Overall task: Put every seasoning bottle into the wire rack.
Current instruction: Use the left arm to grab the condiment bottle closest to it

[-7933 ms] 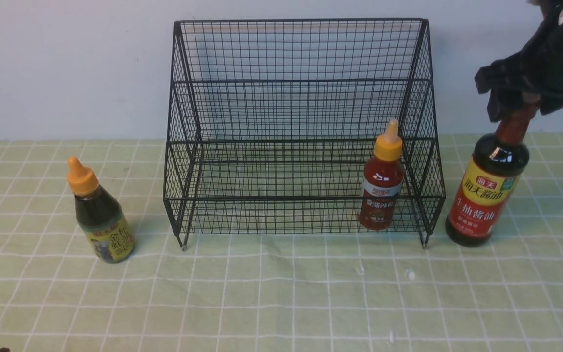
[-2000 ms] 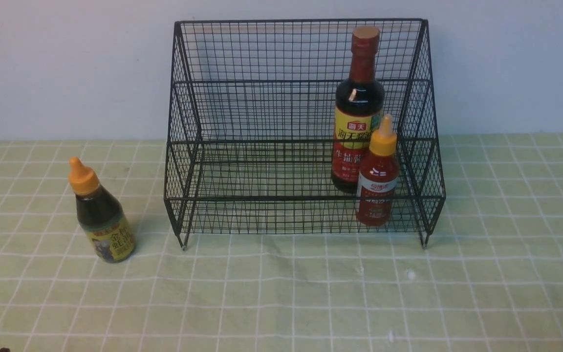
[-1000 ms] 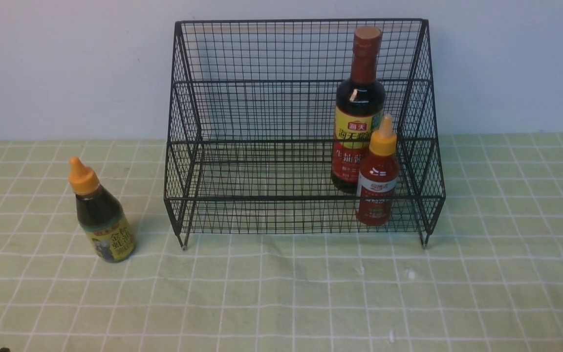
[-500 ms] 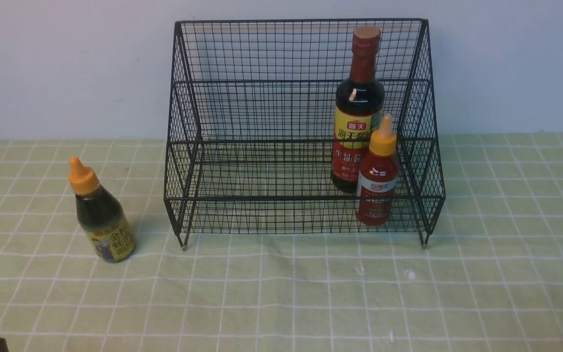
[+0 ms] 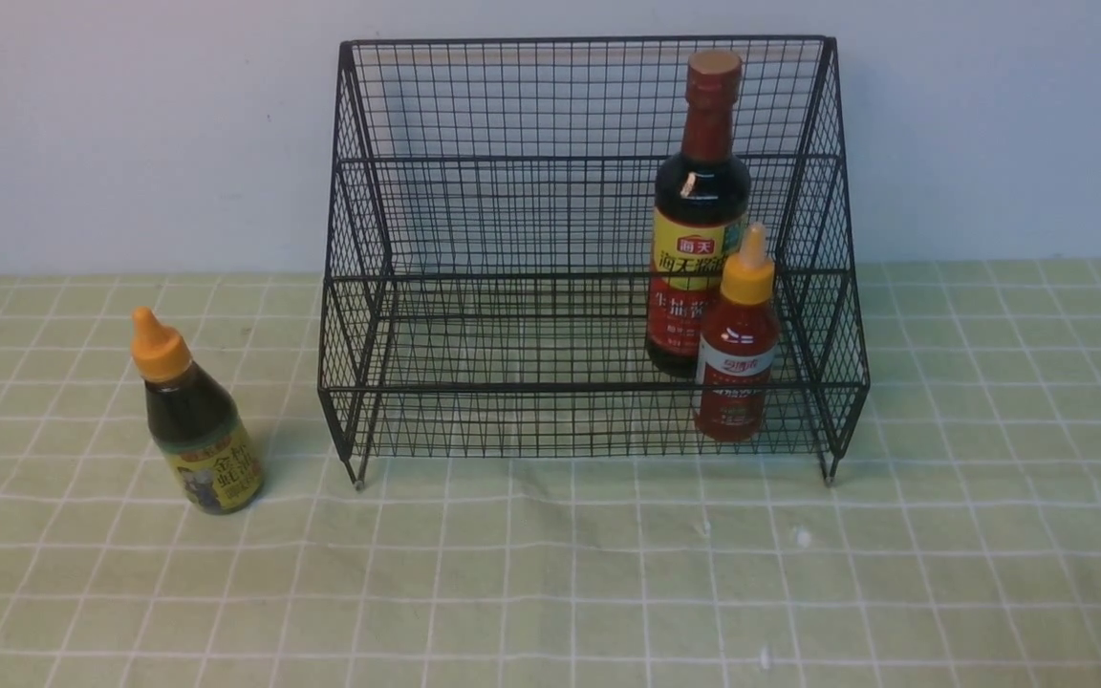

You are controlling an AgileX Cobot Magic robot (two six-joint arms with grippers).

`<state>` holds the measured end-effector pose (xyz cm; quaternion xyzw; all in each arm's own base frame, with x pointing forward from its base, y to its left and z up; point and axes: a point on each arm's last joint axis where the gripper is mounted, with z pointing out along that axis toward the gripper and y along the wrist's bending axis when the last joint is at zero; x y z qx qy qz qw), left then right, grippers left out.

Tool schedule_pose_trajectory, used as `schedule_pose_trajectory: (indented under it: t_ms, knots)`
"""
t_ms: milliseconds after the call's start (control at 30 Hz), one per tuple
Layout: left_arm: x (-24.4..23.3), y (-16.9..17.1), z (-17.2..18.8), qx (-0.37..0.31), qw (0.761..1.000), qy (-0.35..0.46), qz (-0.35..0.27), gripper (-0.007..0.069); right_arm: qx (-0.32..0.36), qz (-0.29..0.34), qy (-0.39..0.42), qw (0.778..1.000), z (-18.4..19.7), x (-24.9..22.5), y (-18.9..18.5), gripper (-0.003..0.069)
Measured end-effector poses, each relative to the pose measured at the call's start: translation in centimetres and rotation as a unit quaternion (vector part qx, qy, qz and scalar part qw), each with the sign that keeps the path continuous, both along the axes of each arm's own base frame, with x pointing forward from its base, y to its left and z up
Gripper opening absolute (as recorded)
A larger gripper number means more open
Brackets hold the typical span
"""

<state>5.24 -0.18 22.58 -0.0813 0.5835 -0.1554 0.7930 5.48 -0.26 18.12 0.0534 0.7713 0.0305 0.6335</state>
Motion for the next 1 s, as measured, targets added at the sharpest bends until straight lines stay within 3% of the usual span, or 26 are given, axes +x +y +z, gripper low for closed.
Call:
schedule_pose_trajectory:
  t_ms: [67,167,267,300,367,433,467,533,600,633,667,1000]
  knots:
    - [0.1,0.0,1.2,0.0,1.0,0.003,-0.002,-0.0006,0.0,0.0,0.0,1.0,0.0,0.0,0.0,-0.0015]
    - [0.9,-0.3,3.6,0.015,0.997,0.074,-0.013,-0.0006,0.0,0.0,0.0,1.0,0.0,0.0,0.0,-0.0015]
    - [3.3,-0.7,6.7,0.054,0.968,0.244,-0.023,-0.0006,0.0,0.0,0.0,1.0,0.0,0.0,0.0,-0.0015]
    - [3.5,-0.8,6.4,0.055,0.963,0.261,-0.025,-0.0006,0.0,0.0,0.0,1.0,0.0,0.0,0.0,-0.0015]
    - [5.9,-1.0,8.3,0.076,0.916,0.393,-0.034,-0.0006,0.0,0.0,0.0,1.0,0.0,0.0,0.0,-0.0015]
    - [7.1,-1.2,9.2,0.082,0.894,0.439,-0.037,-0.0006,0.0,0.0,0.0,1.0,0.0,0.0,0.0,-0.0015]
    - [8.4,-1.3,9.9,0.09,0.861,0.499,-0.042,-0.0006,0.0,0.0,0.0,1.0,0.0,0.0,0.0,-0.0015]
    - [10.6,-1.4,11.1,0.114,0.821,0.557,-0.048,-0.0006,0.0,0.0,0.0,1.0,0.0,0.0,0.0,-0.0015]
    - [12.2,-1.5,11.6,0.144,0.787,0.597,-0.058,-0.0006,0.0,0.0,0.0,1.0,0.0,0.0,0.0,-0.0015]
    - [12.4,-1.5,12.0,0.146,0.787,0.597,-0.058,-0.0006,0.0,0.0,0.0,1.0,0.0,0.0,0.0,-0.0015]
    - [14.0,-1.6,12.1,0.166,0.761,0.623,-0.066,-0.0006,0.0,0.0,0.0,1.0,0.0,0.0,0.0,-0.0015]
    - [21.1,-1.0,13.6,0.18,0.731,0.655,-0.07,-0.0006,0.0,0.0,0.0,1.0,0.0,0.0,0.0,-0.0015]
